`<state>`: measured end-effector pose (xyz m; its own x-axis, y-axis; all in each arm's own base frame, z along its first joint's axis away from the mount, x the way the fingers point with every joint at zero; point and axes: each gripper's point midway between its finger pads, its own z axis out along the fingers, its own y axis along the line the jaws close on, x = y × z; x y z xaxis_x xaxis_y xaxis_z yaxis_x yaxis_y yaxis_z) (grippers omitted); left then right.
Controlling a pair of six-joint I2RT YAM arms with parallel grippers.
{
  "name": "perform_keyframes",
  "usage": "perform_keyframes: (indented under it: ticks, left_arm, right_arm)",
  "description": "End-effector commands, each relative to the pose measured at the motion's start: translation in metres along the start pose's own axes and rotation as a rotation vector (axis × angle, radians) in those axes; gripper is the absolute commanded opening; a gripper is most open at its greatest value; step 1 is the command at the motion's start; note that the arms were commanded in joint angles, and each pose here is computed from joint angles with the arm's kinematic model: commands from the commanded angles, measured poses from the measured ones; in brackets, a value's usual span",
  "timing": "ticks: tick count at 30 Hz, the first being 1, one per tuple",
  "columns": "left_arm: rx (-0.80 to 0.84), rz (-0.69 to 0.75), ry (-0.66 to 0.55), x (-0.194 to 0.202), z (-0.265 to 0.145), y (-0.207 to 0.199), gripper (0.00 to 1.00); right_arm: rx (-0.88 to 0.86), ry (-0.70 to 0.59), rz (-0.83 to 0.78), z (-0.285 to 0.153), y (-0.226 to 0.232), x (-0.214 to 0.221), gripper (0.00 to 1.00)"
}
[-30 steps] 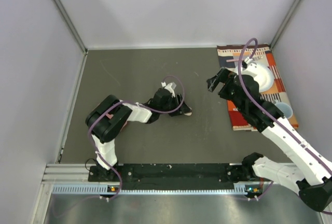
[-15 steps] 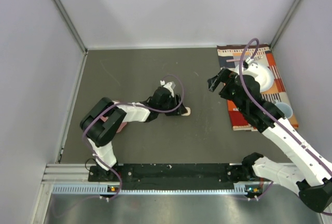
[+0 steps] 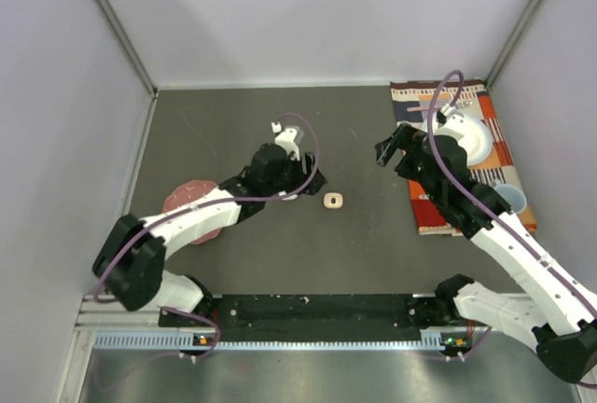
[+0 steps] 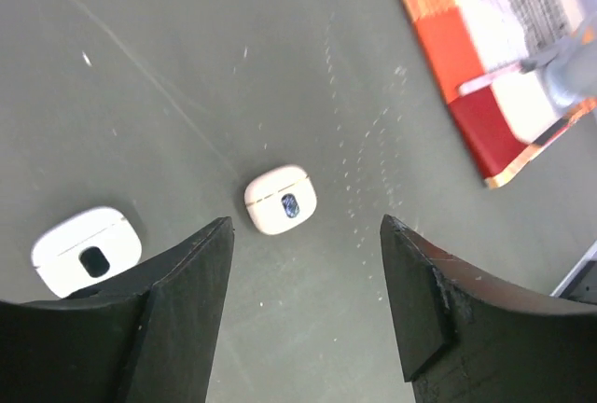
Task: Insert the wireless bluetooth earbuds into the charging case
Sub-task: Reset both arms
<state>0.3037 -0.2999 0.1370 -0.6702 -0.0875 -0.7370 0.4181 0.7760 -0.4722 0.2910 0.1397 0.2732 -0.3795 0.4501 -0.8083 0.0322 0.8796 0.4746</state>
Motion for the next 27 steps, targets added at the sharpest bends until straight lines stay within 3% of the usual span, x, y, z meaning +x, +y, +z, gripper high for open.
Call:
perform_keyframes:
  ticks: [1,2,4,5,8,13,18,19,20,22,23,27]
  left_arm:
    - [0.003,0.067,-0.171,-0.043,-0.033,-0.01,0.74]
    - [-0.022,0.062,-0.19,-0.042,-0.037,-0.003,0.83]
    - [-0.046,0.058,-0.272,-0.056,-0.054,-0.001,0.9]
    - [-0.064,0.062,-0.289,-0.054,-0.059,0.005,0.99]
    - [-0.143,0.089,-0.388,-0.074,-0.092,0.015,0.99]
    - [-0.291,0.119,-0.553,-0.099,-0.157,0.036,0.99]
    - [-0.356,0.173,-0.585,-0.094,-0.176,0.061,0.99]
    - [-0.36,0.175,-0.539,-0.085,-0.17,0.07,0.99]
    - [-0.406,0.145,-0.52,-0.081,-0.168,0.096,0.99]
    - [-0.348,0.024,-0.436,-0.068,-0.159,0.109,0.99]
    - [-0.377,-0.013,-0.437,-0.066,-0.164,0.127,0.99]
    - [-0.403,-0.008,-0.56,-0.085,-0.184,0.128,0.99]
  right_arm:
    - [0.008,-0.021,-0.035,0.01,-0.005,-0.008,0.99]
    - [0.005,-0.009,-0.044,0.013,-0.005,-0.006,0.99]
    - [-0.005,0.034,-0.083,0.022,-0.007,0.0,0.99]
    - [0.002,0.048,-0.097,0.025,-0.01,0.003,0.99]
    - [0.105,0.057,-0.07,0.034,-0.039,0.005,0.99]
    - [0.114,0.121,-0.021,0.046,-0.065,0.017,0.99]
    - [0.138,0.193,-0.055,0.064,-0.075,0.03,0.99]
    - [0.136,0.2,-0.053,0.065,-0.074,0.031,0.99]
    - [0.123,0.21,-0.051,0.067,-0.072,0.033,0.99]
    - [0.112,0.216,-0.038,0.07,-0.069,0.033,0.99]
    - [0.096,0.219,-0.037,0.071,-0.065,0.034,0.99]
    - [0.088,0.209,-0.042,0.07,-0.064,0.032,0.99]
